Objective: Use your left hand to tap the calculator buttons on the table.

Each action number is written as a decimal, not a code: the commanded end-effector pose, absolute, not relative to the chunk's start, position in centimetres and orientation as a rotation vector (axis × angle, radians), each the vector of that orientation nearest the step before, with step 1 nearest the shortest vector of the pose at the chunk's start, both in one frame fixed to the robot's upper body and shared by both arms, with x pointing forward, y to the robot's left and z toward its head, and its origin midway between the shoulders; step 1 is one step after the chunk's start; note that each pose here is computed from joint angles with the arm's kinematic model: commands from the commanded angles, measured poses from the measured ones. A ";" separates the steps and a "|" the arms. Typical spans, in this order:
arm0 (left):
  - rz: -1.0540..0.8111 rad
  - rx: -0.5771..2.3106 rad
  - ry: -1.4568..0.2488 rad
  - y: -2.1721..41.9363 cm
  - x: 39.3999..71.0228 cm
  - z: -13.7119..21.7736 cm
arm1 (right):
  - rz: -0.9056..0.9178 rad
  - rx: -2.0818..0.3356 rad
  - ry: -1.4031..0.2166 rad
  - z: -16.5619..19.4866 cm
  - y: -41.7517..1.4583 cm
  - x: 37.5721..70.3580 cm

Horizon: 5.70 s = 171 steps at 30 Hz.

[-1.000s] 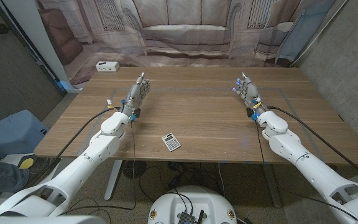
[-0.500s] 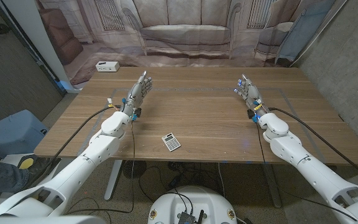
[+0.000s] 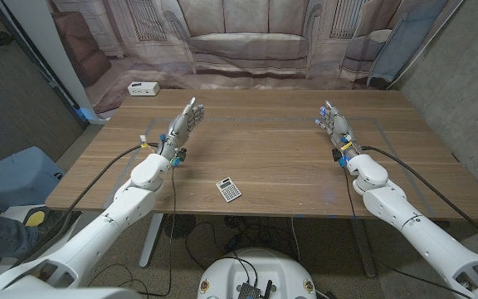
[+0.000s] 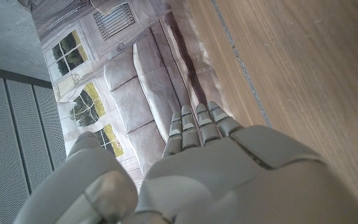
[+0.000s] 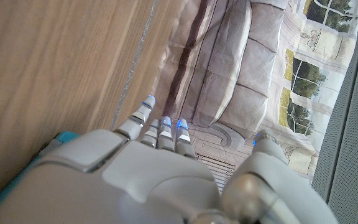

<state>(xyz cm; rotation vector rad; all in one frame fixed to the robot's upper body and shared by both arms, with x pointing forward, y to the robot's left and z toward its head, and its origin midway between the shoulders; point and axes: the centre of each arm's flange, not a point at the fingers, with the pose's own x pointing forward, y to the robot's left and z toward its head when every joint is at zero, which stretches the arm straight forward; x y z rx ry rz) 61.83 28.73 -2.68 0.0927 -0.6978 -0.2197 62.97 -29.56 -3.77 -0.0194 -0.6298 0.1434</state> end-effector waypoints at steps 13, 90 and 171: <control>-0.206 0.122 -0.709 31.4 59.1 -4.8 | 0.117 -0.026 -0.690 -3.3 -28.9 61.9; -0.130 0.204 -0.734 31.8 47.9 -11.5 | 0.141 0.002 -0.715 -4.3 -32.0 59.9; 0.059 1.137 -0.995 30.8 41.3 -8.4 | 0.061 -0.005 -0.721 -6.9 -26.8 55.7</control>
